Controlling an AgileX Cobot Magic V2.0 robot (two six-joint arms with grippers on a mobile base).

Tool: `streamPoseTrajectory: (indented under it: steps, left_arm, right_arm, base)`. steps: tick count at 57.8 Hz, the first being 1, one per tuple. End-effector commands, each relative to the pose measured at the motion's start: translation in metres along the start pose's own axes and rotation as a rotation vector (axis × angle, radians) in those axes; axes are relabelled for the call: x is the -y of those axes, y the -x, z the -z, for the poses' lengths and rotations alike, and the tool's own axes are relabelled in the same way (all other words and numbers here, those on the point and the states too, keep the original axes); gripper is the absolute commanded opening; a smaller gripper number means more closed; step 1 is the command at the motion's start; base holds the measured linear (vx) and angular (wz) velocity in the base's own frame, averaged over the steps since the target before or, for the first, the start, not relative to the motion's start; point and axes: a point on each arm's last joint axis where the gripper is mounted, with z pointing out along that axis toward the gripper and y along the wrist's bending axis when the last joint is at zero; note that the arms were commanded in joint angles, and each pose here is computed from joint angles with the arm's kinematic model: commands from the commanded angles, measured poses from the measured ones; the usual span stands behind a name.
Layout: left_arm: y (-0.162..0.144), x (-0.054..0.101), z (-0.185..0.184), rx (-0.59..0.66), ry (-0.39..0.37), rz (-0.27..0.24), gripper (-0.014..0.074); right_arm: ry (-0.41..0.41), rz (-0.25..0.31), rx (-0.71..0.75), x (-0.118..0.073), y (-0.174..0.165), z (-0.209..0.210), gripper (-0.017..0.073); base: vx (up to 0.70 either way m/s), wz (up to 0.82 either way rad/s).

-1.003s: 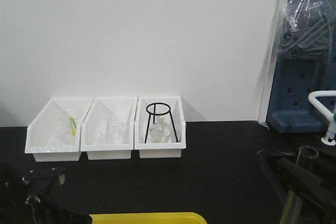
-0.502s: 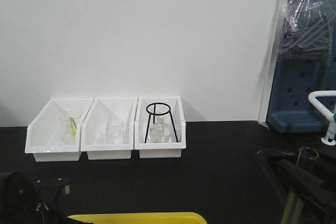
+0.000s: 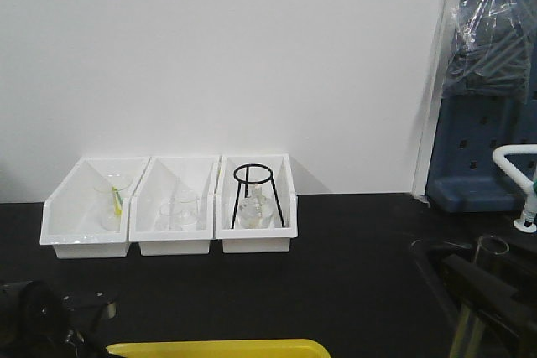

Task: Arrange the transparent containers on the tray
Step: 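Lower the left gripper's tube onto the yellow tray and open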

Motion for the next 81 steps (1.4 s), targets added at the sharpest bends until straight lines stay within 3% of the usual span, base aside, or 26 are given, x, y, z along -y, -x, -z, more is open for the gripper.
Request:
streamPoseTrajectory:
  steps: [1,45,68,77,81]
  left_arm:
    - [0.010,0.007,0.014,0.091,-0.028,0.005,0.0346]
    - [0.010,0.007,0.016,0.102,-0.029,-0.007,0.0346]
    - [0.009,0.007,0.017,0.088,-0.029,-0.005,0.0425]
    - [0.015,0.015,0.039,0.104,-0.051,-0.026,0.0425]
    - [0.020,0.021,0.060,0.142,-0.069,-0.064,0.0425]
  right_arm:
    - [0.008,0.013,0.110,0.000,0.018,0.003,-0.0011]
    - [0.008,0.013,0.110,0.000,0.018,0.003,-0.0011]
    - [0.008,0.013,0.110,0.000,0.018,0.003,-0.0011]
    - [0.008,0.013,0.110,0.000,0.018,0.003,-0.0011]
    - [0.008,0.010,0.110,0.000,0.018,0.003,-0.0011]
  base:
    - [0.00,0.00]
    - [0.00,0.00]
    - [0.00,0.00]
    - [0.00,0.00]
    - [0.00,0.00]
